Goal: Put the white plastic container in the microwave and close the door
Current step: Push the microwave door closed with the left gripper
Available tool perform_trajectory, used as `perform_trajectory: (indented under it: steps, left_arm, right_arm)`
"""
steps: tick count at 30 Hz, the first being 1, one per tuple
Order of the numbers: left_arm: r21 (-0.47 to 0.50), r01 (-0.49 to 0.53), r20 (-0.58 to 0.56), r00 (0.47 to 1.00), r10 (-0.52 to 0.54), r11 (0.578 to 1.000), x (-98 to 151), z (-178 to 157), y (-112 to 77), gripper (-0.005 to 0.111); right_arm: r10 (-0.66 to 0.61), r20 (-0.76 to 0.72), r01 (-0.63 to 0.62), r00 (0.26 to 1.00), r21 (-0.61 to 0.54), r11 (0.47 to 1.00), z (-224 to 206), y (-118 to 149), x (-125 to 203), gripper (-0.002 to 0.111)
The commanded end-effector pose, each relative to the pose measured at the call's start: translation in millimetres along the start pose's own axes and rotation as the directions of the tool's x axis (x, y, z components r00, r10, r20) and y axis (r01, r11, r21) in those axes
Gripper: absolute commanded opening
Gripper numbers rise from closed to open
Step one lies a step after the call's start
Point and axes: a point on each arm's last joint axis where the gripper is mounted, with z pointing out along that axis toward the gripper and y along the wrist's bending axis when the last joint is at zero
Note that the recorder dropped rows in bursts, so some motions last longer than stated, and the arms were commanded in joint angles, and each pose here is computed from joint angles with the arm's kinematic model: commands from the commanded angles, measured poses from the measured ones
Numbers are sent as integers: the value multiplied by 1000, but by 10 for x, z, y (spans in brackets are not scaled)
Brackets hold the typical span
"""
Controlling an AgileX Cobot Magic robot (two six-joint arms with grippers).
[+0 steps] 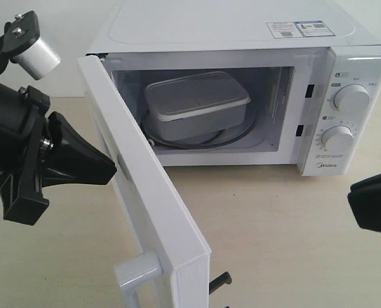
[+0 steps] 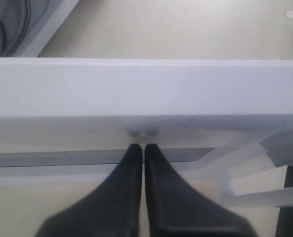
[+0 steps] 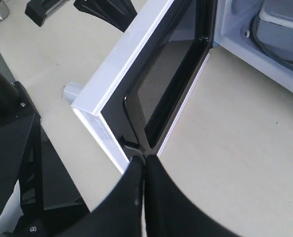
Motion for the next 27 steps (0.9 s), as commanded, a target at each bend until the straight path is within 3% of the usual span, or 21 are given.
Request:
perform_trajectory:
  steps: [1, 11, 15, 27]
  left_arm:
    - [-14, 4, 4, 1000, -4, 1000, -19, 95, 53, 4]
    - [-47, 11, -3, 1000, -11, 999, -5, 199, 152, 4]
    - [-130, 23, 40, 999, -18, 991, -37, 261, 271, 4]
    - [-181, 30, 112, 994, -10, 983, -83, 384, 402, 4]
  right_arm:
    - [-10, 20, 10, 1000, -3, 1000, -19, 9, -24, 0]
    - [-18, 22, 18, 1000, 1, 1000, -19, 6, -25, 0]
    - [-18, 22, 18, 1000, 1, 1000, -19, 6, -25, 0]
    - [-24, 24, 24, 999, 4, 1000, -19, 4, -27, 0]
